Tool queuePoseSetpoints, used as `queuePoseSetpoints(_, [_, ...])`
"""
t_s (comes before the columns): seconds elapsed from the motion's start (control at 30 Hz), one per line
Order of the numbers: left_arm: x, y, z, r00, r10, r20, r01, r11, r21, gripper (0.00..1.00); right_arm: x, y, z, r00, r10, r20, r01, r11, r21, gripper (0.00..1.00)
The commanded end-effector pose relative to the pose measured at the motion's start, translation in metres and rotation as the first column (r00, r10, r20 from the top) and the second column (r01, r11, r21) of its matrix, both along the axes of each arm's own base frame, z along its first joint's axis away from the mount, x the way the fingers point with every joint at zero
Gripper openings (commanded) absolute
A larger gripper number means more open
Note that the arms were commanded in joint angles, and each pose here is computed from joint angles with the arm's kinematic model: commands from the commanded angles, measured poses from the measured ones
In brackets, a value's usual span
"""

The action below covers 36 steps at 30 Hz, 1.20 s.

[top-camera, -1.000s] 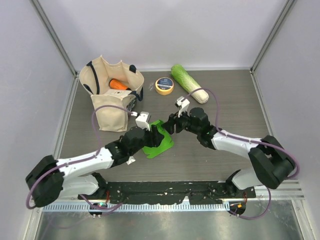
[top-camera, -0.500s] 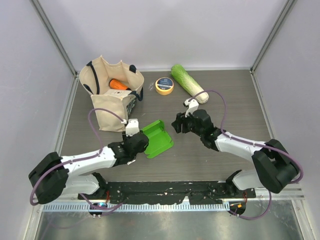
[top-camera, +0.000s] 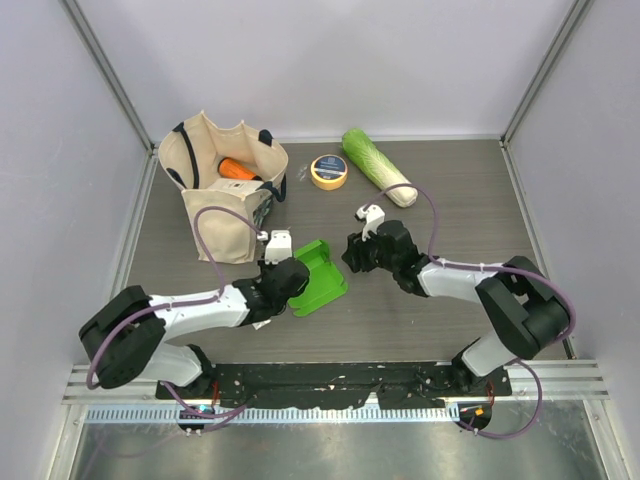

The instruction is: Fold the paper box

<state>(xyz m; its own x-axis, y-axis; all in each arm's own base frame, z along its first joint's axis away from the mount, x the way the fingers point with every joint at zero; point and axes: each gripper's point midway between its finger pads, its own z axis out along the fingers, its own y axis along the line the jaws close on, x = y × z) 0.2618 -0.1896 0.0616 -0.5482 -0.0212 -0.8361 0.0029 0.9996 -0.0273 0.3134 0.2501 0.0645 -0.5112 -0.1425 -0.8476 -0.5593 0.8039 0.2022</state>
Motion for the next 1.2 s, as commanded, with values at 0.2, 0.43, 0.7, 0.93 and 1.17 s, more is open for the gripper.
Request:
queuePoseSetpoints(0.2, [0.026, -0.007, 0.011, 0.994, 0.016, 0.109, -0.022, 0.998, 0.061, 0.10, 0.021, 0.044, 0.025, 0.953, 0.239, 0.183, -0.246, 0.969, 0.015, 0.49])
queuePoseSetpoints(0.43, [0.029, -0.008, 0.011, 0.994, 0.013, 0.110, -0.022, 0.996, 0.083, 0.00, 0.020, 0.041, 0.026, 0.963, 0.212, 0.168, -0.218, 0.976, 0.019, 0.49])
queuePoseSetpoints(0.7, [0.028, -0.006, 0.006, 0.995, 0.033, 0.089, -0.042, 0.994, 0.098, 0.00, 0.019, -0.038, 0.022, 0.978, -0.192, 0.077, 0.199, 0.974, -0.106, 0.51])
queuePoseSetpoints(0.93, [0.027, -0.009, 0.002, 0.996, 0.018, 0.084, -0.026, 0.995, 0.092, 0.00, -0.019, -0.005, 0.021, 0.982, 0.051, 0.182, -0.037, 0.996, -0.075, 0.50])
queuePoseSetpoints(1.17, [0.027, -0.012, 0.003, 0.996, 0.000, 0.085, -0.006, 0.997, 0.080, 0.00, -0.025, 0.015, 0.027, 0.964, 0.115, 0.239, -0.111, 0.993, -0.031, 0.49])
